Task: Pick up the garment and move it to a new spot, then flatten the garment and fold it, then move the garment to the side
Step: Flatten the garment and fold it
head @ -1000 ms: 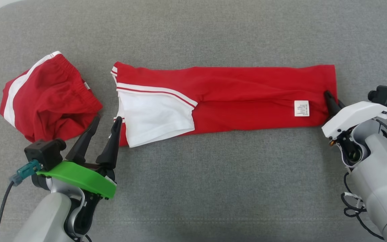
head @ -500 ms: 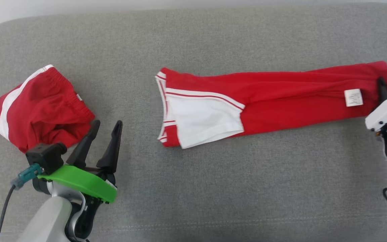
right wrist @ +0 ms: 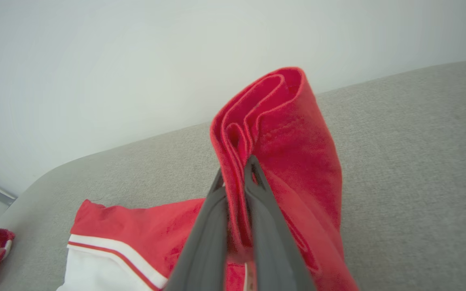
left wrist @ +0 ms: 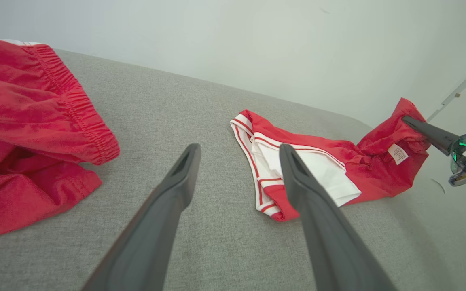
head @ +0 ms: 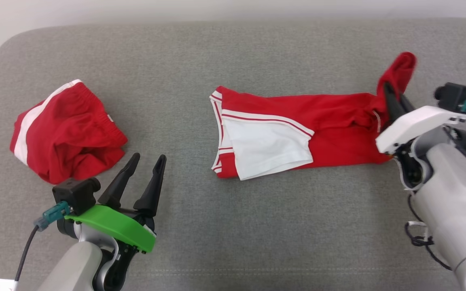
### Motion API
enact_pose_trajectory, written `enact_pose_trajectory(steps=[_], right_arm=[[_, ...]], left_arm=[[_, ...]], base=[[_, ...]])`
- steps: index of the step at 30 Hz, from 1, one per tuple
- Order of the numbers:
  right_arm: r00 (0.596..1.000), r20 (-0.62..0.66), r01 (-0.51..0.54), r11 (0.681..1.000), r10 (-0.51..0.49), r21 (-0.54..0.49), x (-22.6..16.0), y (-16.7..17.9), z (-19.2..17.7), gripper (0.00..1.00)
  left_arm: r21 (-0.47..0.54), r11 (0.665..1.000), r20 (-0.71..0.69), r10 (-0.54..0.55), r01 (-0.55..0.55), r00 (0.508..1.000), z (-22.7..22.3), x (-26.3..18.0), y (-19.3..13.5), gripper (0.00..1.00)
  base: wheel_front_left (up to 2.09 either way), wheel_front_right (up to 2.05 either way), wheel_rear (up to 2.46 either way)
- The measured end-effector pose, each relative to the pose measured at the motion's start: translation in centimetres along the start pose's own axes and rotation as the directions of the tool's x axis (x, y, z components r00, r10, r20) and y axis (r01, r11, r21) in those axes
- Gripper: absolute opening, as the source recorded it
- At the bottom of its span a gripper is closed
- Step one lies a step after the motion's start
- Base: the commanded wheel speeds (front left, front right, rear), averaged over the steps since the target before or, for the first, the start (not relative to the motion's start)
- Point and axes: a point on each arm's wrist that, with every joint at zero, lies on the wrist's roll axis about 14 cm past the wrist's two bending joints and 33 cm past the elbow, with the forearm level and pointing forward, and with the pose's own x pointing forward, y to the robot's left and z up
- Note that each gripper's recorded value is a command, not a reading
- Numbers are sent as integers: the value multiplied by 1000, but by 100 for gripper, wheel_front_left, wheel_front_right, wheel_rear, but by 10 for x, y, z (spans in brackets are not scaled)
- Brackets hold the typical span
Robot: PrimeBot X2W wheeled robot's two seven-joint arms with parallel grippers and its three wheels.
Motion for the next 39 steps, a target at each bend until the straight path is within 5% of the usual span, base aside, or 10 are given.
enact_pose_trajectory(steps=[10, 27, 29, 30, 39], right_arm=[[969, -90, -229, 973, 231, 38, 16, 102, -34, 0], [881, -232, -415, 909, 412, 40, 30, 181, -77, 0], [868, -267, -424, 905, 418, 40, 29, 185, -87, 47], [865, -274, -427, 904, 420, 39, 28, 186, -89, 96], [848, -291, -452, 891, 444, 42, 17, 193, -90, 100]], left_arm=[[-12, 998, 33, 62, -62, 998, 7, -16, 11, 100], [-17, 974, 96, 225, -224, 970, 27, -50, 52, 100], [-17, 971, 98, 238, -238, 966, 28, -53, 56, 100], [-17, 971, 99, 240, -240, 966, 28, -53, 57, 100], [-15, 972, 113, 234, -233, 966, 33, -49, 58, 100]], base=[[0, 0, 0], [0, 0, 0], [0, 0, 0], [0, 0, 0], [0, 0, 0]])
